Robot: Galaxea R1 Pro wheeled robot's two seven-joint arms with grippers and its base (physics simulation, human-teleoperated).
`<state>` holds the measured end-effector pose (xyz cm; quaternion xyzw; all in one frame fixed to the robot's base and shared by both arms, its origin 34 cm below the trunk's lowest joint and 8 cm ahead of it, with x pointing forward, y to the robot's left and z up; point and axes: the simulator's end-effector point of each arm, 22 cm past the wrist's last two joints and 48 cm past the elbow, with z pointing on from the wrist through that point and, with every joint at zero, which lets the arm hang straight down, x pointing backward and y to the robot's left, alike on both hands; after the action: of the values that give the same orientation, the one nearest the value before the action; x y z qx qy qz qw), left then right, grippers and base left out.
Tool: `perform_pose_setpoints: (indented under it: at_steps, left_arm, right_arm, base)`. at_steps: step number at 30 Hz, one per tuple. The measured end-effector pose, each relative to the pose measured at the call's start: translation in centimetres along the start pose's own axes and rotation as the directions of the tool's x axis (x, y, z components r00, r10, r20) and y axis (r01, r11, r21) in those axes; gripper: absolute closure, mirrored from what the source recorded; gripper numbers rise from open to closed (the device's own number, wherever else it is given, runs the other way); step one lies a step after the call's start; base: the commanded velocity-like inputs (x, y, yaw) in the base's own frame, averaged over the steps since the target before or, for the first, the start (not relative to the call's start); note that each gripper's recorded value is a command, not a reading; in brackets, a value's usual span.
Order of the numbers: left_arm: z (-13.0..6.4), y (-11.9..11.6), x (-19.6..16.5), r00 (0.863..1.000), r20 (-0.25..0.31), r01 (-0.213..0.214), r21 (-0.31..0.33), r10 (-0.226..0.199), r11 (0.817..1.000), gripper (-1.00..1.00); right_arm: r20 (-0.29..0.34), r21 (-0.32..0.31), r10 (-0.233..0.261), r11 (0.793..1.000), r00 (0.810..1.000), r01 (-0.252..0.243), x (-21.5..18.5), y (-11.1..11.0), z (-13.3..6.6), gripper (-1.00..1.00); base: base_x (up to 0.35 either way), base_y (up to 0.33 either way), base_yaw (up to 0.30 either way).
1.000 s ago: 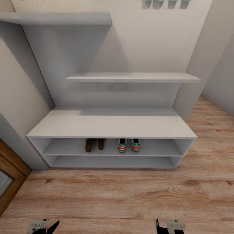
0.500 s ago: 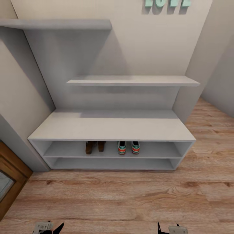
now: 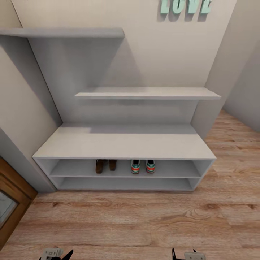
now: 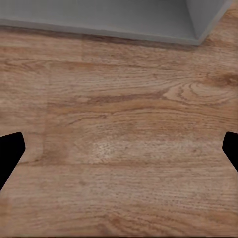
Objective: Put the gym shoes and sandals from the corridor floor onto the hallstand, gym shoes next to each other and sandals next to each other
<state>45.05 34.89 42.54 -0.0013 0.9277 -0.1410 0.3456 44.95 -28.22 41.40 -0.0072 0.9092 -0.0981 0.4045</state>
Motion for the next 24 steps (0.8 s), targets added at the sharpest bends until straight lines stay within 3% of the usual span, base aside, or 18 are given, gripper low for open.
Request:
perform_pose_setpoints:
  at_steps: [24]
  left_arm:
    - [-2.4,-1.3,-2.8,1.0,-0.002,0.012,-0.047,-0.012,0.999,-1.0]
  right_arm:
    - [-0.078,-0.02,0.0,1.0,0.997,-0.002,0.7,0.5,-5.6,-1.0]
  base:
    - [0.0,0.0,0.0]
